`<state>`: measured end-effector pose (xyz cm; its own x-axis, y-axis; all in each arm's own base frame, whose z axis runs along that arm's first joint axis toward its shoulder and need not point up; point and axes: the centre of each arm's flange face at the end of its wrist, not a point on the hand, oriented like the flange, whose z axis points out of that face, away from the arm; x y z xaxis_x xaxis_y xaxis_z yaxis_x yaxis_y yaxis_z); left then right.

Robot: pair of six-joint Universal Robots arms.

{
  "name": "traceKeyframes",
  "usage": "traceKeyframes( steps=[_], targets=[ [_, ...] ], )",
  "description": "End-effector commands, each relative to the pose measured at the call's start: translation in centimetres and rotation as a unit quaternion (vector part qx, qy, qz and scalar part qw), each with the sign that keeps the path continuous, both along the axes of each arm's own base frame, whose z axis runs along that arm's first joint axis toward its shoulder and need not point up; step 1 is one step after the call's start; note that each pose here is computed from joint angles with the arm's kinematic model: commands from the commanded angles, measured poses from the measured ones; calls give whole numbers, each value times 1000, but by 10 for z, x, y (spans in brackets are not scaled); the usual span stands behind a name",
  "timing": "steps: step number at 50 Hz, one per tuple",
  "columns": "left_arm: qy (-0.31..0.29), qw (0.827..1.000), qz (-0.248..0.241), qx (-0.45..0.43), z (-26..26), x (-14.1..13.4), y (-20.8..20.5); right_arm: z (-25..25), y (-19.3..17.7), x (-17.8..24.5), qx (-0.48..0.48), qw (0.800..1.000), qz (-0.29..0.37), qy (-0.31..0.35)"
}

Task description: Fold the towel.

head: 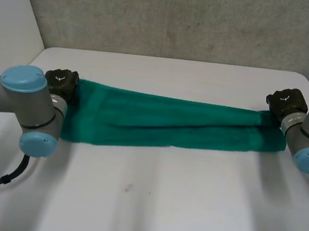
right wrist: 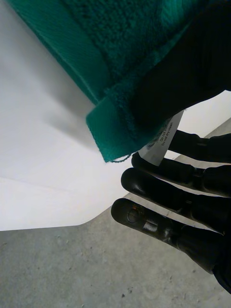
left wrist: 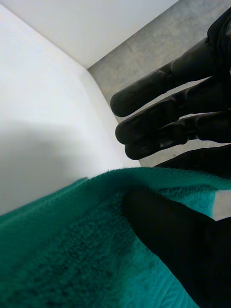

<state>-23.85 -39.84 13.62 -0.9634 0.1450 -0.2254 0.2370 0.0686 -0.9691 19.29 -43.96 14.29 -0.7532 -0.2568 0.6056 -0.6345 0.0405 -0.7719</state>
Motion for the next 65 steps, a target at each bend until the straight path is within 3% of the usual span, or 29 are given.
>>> traceKeyframes(
  steps=[1,21,27,33,37,41,53,65],
  targets=[
    [8,999,5,-31,-2,-2,-12,-4,-12,1,-10,1000,-6,-2],
    [19,998,-12,-61,12,-17,-6,-11,-15,3,5,999,-10,-35],
    [25,997,-15,-73,50,-9,21,30,23,-8,57,998,-15,-20],
    [22,998,-15,-64,69,6,55,35,86,-14,186,983,-2,0],
    [14,999,-40,-29,61,12,84,30,113,-17,213,977,25,15],
    [7,998,-56,1,50,19,106,23,129,-32,240,970,20,19],
    [4,996,-29,78,51,61,136,47,167,-62,221,975,-4,32],
    [14,991,-64,116,39,59,144,18,173,-68,221,974,13,-57]
  ],
)
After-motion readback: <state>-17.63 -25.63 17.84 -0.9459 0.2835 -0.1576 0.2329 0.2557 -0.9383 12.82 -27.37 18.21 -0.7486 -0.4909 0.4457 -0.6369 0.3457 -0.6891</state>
